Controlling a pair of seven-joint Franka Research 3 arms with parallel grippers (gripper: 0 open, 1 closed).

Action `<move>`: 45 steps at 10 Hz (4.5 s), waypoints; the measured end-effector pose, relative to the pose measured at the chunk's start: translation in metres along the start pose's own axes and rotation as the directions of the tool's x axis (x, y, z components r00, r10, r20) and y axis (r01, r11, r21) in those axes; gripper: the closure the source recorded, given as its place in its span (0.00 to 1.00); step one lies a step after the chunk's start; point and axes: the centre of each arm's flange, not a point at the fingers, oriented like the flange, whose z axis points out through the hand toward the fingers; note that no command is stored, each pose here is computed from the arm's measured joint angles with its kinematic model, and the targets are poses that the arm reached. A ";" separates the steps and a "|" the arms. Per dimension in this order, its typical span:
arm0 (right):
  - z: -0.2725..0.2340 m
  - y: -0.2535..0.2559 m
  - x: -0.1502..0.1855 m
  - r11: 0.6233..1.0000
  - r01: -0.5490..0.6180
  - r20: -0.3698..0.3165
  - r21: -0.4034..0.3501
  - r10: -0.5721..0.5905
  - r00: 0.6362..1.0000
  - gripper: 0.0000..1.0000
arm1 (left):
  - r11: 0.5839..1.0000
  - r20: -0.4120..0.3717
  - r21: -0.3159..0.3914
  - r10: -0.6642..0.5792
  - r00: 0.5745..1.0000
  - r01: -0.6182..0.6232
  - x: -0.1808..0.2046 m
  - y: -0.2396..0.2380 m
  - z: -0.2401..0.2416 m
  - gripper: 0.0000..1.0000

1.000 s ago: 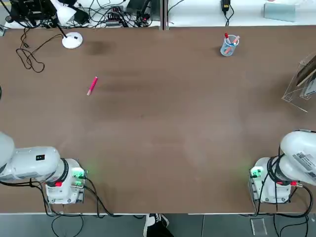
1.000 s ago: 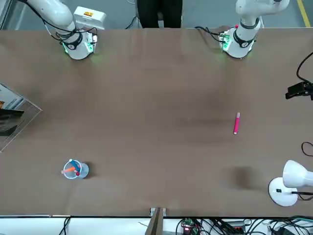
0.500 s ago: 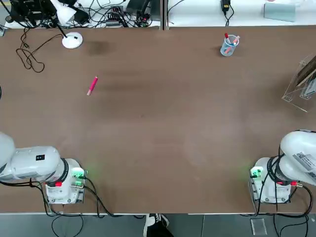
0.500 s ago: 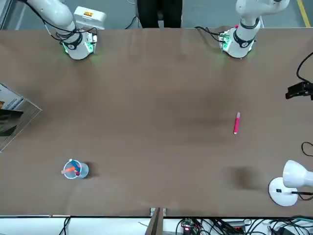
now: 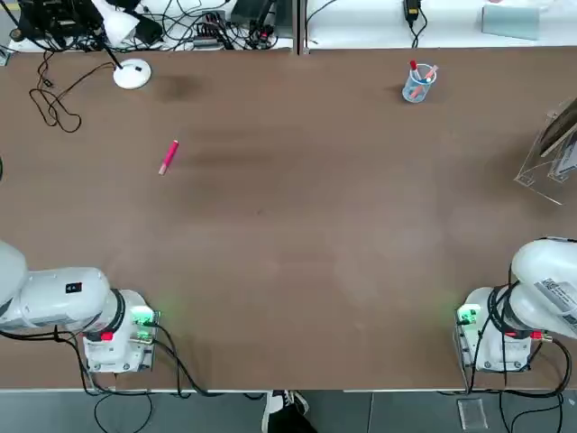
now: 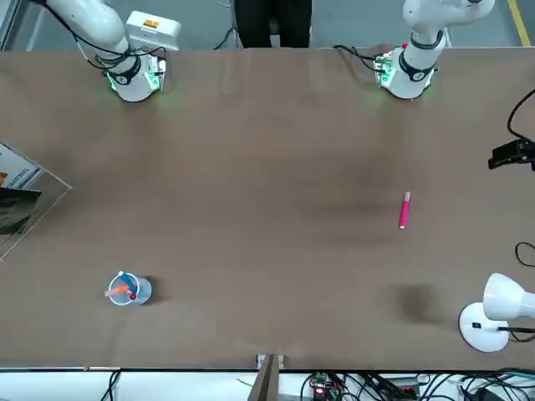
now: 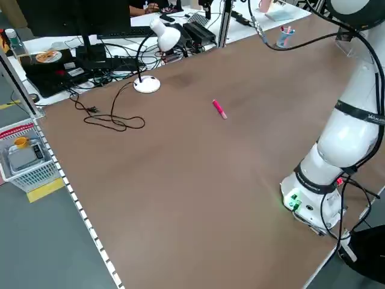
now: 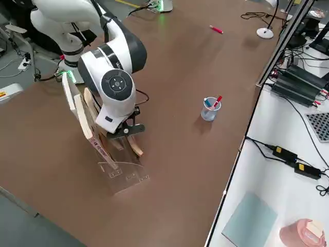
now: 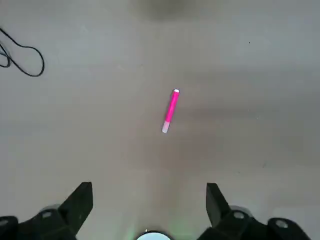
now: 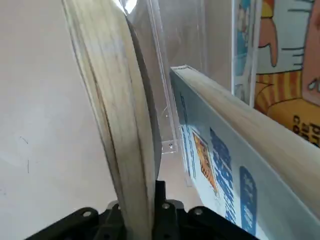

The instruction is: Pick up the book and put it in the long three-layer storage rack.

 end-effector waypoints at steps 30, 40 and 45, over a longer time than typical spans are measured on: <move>-0.006 -0.079 -0.028 0.979 0.196 0.033 -0.053 -0.194 0.980 0.00 | 1.000 -0.003 0.000 -0.001 1.000 0.001 0.000 -0.001 -0.001 0.00; 0.018 -0.201 -0.084 0.865 0.485 0.035 -0.126 -0.485 0.874 0.00 | 1.000 -0.004 0.004 -0.001 1.000 0.001 0.000 -0.001 -0.001 0.00; 0.028 -0.246 -0.112 0.798 0.560 0.029 -0.221 -0.569 0.822 0.00 | 1.000 -0.034 0.028 0.002 0.999 -0.001 0.003 -0.001 -0.004 0.00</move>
